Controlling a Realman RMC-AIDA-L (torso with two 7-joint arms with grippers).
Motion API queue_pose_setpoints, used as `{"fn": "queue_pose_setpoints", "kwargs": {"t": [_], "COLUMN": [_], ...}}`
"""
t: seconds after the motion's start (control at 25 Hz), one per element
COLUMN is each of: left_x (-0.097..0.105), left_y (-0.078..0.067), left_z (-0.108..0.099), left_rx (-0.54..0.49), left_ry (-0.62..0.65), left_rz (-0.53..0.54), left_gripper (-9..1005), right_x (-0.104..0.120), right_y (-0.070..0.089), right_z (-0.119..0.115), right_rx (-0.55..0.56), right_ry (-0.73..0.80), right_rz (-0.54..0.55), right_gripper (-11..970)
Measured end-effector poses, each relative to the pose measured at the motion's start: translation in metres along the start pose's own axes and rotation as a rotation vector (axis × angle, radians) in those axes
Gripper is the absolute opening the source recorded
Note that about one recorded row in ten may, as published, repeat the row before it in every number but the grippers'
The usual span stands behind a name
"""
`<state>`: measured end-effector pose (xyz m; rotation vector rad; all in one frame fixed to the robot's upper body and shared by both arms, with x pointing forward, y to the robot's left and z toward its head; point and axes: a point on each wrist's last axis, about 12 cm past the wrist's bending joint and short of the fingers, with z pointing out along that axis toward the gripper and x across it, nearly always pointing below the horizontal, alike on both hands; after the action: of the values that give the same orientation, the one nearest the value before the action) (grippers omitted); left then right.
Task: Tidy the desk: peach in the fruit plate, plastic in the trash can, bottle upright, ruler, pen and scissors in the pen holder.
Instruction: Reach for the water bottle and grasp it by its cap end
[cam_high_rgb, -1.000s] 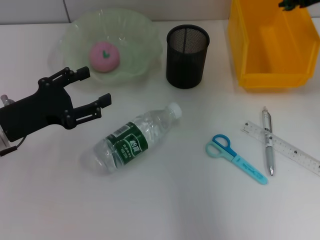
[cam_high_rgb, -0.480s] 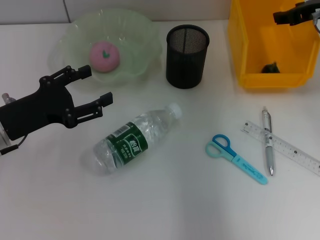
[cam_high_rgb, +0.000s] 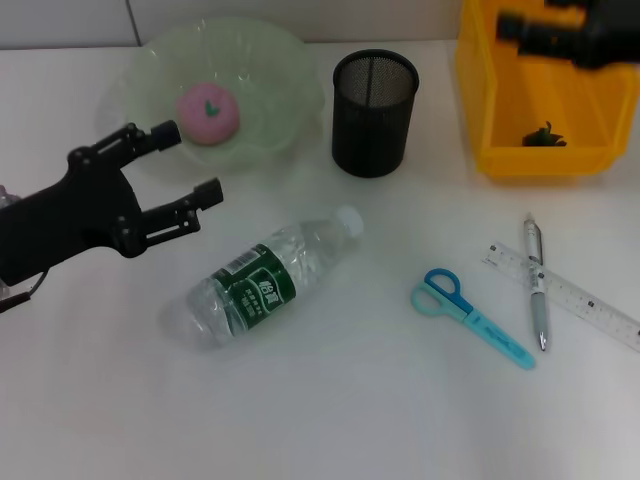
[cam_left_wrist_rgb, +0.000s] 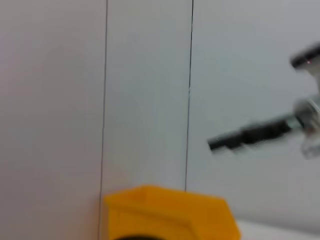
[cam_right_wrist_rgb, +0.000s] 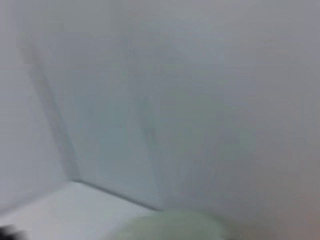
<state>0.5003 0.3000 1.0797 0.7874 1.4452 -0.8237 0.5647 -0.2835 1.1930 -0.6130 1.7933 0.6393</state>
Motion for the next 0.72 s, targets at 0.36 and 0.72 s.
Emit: {"fn": "queue_pose_setpoints", "kwargs": {"t": [0.36, 0.72], "left_x": [-0.037, -0.072], "left_y": [0.000, -0.009], "left_z": [0.013, 0.086], "left_rx": [0.132, 0.063], "left_ry": [-0.015, 0.401], "left_rz": [-0.108, -0.201], "left_gripper": [771, 766], "right_x": [0.104, 0.152], "right_y": [0.025, 0.021], "right_z": [-0.045, -0.064], "right_rx": [-0.231, -0.204], "right_ry": [-0.025, 0.062], "right_rz": [-0.048, -0.008], "right_gripper": [847, 846]}}
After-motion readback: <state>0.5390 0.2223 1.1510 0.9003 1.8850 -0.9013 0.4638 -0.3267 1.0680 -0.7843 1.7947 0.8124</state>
